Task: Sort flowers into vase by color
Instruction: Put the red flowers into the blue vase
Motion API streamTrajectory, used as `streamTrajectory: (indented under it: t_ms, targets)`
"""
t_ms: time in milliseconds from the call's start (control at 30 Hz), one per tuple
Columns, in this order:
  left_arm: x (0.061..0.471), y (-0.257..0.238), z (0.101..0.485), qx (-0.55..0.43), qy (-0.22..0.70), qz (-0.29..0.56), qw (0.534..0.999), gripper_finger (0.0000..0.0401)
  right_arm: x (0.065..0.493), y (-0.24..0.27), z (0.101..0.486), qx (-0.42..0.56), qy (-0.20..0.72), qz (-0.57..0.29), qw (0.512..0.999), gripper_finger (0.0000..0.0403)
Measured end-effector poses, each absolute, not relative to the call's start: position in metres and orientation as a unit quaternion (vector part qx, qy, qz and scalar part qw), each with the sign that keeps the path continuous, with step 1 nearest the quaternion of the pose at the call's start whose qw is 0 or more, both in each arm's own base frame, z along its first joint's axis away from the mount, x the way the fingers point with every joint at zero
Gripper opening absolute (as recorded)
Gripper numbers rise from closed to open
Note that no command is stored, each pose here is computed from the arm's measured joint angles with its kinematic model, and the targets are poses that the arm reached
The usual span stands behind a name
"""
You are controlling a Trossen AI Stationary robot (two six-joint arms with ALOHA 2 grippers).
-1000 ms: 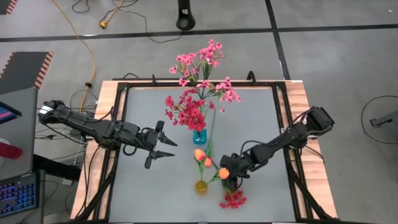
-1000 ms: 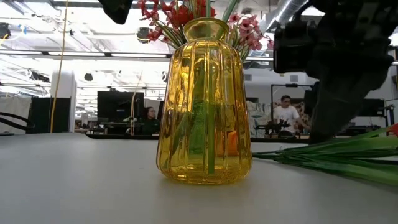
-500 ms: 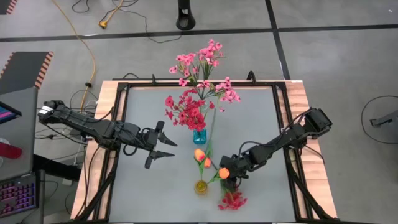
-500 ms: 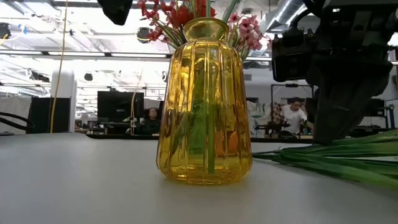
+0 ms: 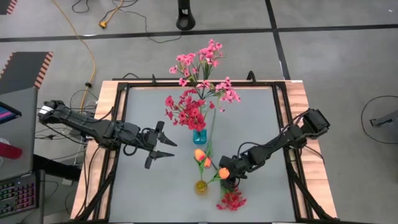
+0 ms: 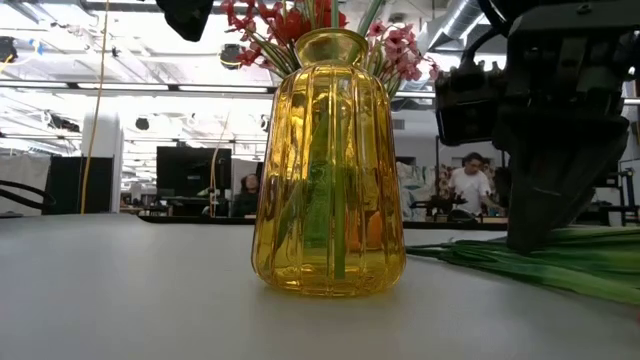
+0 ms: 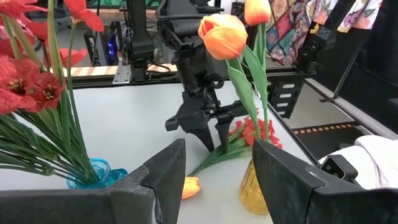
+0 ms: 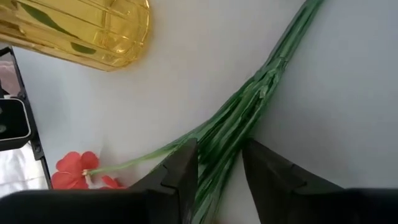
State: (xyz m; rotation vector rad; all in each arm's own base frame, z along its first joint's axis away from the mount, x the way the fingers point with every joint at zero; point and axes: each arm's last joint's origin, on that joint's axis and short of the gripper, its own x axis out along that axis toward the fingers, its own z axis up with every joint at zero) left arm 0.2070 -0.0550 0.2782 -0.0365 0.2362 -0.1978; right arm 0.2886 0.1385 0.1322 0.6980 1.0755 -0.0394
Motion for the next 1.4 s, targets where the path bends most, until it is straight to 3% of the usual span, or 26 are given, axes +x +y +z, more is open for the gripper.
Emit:
streamTrajectory:
  t_ms: [367, 800, 1200, 1400]
  targets:
    - [0.207, -0.055, 0.278, -0.026, 0.119, -0.095, 0.988, 0.0174, 0.289, 0.139, 0.133, 0.329, 0.498, -0.015, 0.803, 0.0024]
    - [0.207, -0.055, 0.278, -0.026, 0.119, -0.095, 0.988, 0.0174, 0.287, 0.136, 0.141, 0.331, 0.503, -0.007, 0.798, 0.0025]
    - [0.207, -0.055, 0.278, -0.027, 0.119, -0.095, 0.988, 0.0174, 0.247, 0.112, 0.180, 0.295, 0.565, -0.062, 0.768, 0.0027]
    - [0.207, -0.055, 0.278, -0.027, 0.119, -0.095, 0.988, 0.0174, 0.225, 0.102, 0.198, 0.224, 0.595, -0.037, 0.771, 0.0029]
